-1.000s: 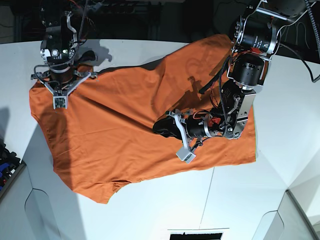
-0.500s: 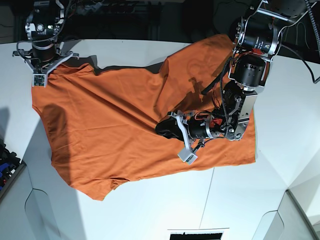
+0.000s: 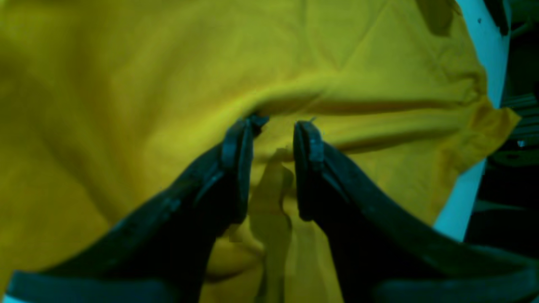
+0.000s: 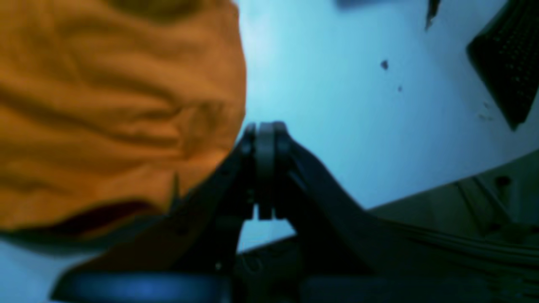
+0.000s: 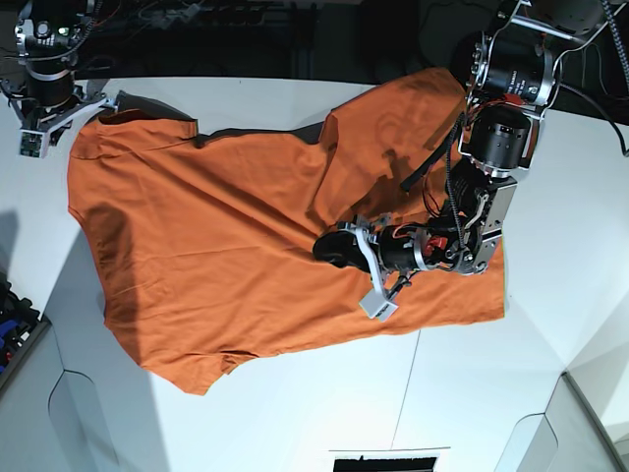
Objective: Layout the t-shirt on the table in an organized manner, then fold the t-shirt properly
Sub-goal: 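Pull the shirt apart with both grippers to flatten it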
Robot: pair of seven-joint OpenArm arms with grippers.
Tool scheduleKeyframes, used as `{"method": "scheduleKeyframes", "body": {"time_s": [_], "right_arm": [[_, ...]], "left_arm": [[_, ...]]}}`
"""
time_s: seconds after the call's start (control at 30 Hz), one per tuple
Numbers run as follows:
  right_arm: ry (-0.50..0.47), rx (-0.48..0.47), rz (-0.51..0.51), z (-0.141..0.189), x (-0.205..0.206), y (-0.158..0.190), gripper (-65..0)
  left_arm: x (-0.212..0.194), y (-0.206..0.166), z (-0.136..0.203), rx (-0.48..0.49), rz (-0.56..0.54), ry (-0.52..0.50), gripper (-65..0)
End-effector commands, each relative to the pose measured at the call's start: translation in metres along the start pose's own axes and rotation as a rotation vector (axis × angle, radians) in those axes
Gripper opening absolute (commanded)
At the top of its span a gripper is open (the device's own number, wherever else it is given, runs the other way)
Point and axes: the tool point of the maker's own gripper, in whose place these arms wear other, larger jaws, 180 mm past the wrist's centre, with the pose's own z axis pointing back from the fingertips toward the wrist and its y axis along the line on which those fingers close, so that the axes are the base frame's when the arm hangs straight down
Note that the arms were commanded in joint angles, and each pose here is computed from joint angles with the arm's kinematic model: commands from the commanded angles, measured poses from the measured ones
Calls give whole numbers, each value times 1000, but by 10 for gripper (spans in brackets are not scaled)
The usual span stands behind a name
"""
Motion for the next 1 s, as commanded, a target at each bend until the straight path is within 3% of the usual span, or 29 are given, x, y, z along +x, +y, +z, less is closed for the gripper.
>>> {"method": "scheduleKeyframes", "body": {"time_s": [0.0,0.23,0.53,0.8,0.97], "right_arm": [[-72,-4,-6,0,22,-2,-650],[-168,201,-40,-33,62,39,-650],[-80,403,-69,-100,61,92,-650],[-29,421,-85,-129,62,92,-650],[-18,396,-57,-131,63,76,-650]], "left_arm": [[9,6,10,29,-30,11,-457],[36,6,49,53,-136,-60,-458],[6,29,90,97,-120,-26,-458],[-50,73,140,225,-87,90,-458],[-76,96,150,317,-109,178,-458]]}}
